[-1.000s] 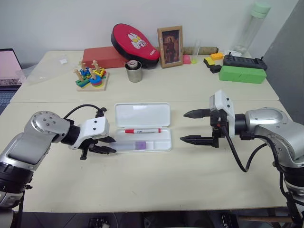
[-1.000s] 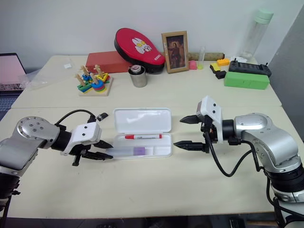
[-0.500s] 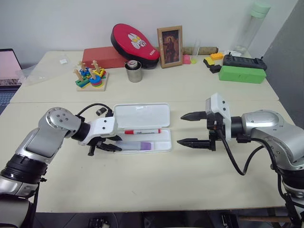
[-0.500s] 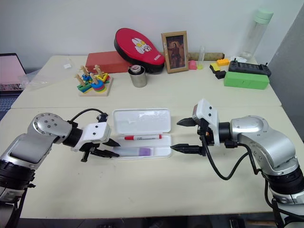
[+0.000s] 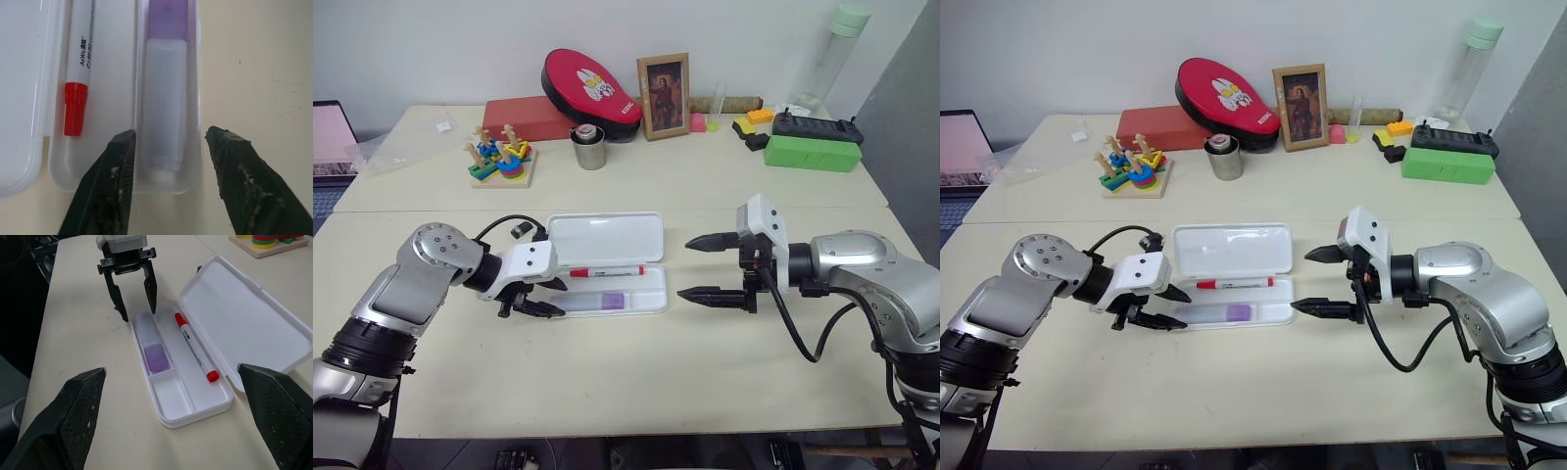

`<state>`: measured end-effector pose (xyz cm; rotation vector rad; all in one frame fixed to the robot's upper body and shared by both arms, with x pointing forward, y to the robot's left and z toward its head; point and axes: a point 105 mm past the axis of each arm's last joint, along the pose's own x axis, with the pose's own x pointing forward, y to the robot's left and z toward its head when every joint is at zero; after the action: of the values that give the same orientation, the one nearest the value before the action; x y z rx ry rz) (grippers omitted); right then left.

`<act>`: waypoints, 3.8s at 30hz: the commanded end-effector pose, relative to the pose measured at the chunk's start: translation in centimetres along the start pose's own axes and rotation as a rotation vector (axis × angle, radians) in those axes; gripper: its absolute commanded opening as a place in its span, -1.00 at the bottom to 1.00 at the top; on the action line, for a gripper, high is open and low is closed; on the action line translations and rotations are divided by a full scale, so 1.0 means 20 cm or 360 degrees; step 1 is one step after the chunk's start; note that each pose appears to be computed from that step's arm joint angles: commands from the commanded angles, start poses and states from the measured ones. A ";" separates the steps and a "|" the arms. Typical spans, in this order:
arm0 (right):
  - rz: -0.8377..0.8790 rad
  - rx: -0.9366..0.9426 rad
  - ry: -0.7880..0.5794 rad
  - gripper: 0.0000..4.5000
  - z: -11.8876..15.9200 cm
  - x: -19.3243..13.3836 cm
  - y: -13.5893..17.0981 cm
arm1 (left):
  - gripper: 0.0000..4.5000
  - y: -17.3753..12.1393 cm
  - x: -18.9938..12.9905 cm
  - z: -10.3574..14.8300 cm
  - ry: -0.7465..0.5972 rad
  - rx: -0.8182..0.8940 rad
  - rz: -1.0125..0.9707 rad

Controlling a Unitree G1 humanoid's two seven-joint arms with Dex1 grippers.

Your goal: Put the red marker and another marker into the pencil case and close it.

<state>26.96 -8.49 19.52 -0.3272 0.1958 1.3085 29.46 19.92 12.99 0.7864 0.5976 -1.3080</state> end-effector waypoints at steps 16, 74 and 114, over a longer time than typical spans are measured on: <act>-0.0065 -0.0153 -0.0280 1.00 0.22 -0.01 -0.05 | 0.97 0.09 -0.49 0.15 -0.0627 -0.0513 0.0946; -0.0221 -0.0212 -0.0497 1.00 0.42 0.05 -0.13 | -0.60 0.53 -0.19 -0.47 -0.0253 -0.0943 0.1230; -0.0200 -0.0135 0.0036 1.00 0.03 -0.25 0.03 | -0.89 0.07 0.19 0.40 -0.0456 0.0101 -0.0120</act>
<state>25.34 -13.13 21.49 -0.3827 0.1516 1.1939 31.23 11.88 14.68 0.5931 0.3952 -1.4611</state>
